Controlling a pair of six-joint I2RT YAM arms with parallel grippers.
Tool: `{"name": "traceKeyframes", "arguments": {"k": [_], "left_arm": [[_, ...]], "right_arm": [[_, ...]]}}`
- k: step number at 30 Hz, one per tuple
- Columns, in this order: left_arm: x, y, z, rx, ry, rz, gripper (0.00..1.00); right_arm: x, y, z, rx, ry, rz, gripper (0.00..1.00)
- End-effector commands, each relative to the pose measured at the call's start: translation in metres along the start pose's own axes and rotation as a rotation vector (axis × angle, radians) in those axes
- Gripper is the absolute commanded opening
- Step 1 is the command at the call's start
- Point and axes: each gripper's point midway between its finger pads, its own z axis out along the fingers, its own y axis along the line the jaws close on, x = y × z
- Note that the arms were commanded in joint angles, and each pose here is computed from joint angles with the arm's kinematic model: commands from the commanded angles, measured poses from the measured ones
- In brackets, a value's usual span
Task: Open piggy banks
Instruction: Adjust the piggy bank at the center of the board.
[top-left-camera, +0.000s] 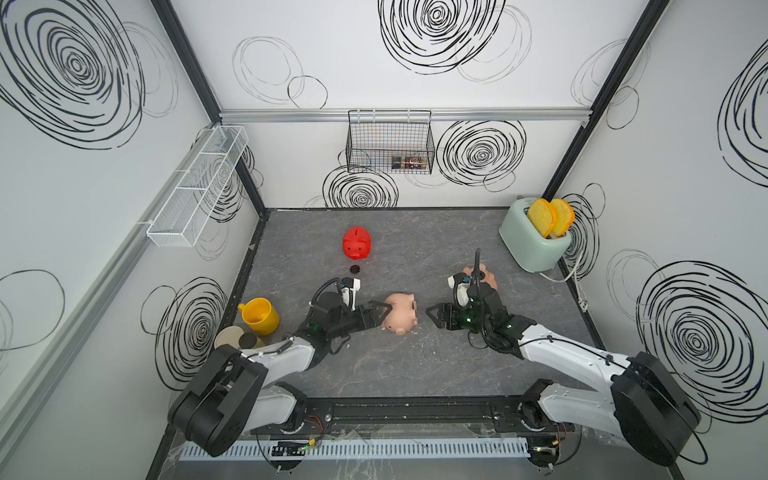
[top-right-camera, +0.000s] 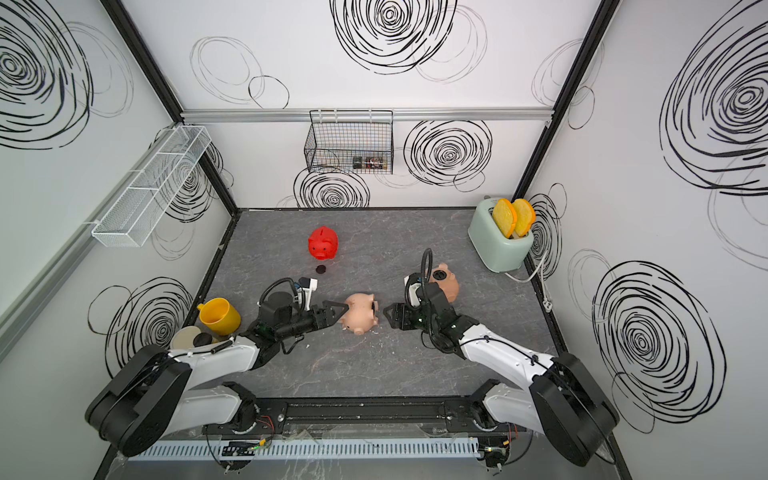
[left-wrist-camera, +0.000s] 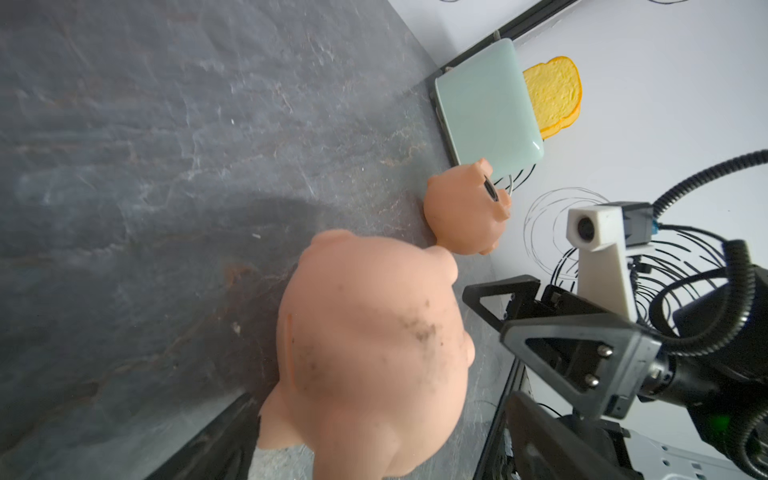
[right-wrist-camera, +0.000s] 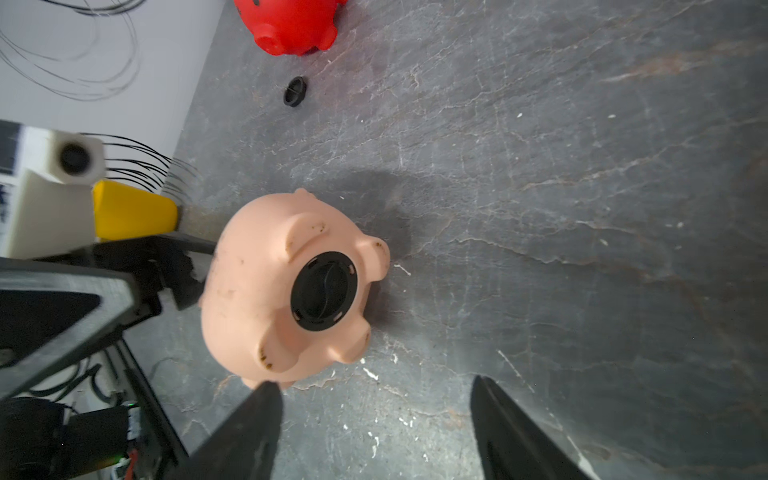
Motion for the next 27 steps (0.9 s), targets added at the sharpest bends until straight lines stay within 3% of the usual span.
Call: {"name": "traceKeyframes", "arguments": {"k": [1,9,27], "left_arm": [[-0.011,0.010,0.001,-0.091,-0.010,0.035,0.96],[-0.017,0.004,0.017,-0.106,0.008,0.036,0.96],[-0.001,-0.005,0.042,-0.103,0.074,0.064,0.96]], "right_arm": [[-0.005,-0.013,0.008,0.092,0.008,0.016,0.64],[0.002,-0.019,0.040,0.137,0.101,0.053,0.49],[0.041,0.007,0.066,0.072,0.222,0.012,0.45]]}}
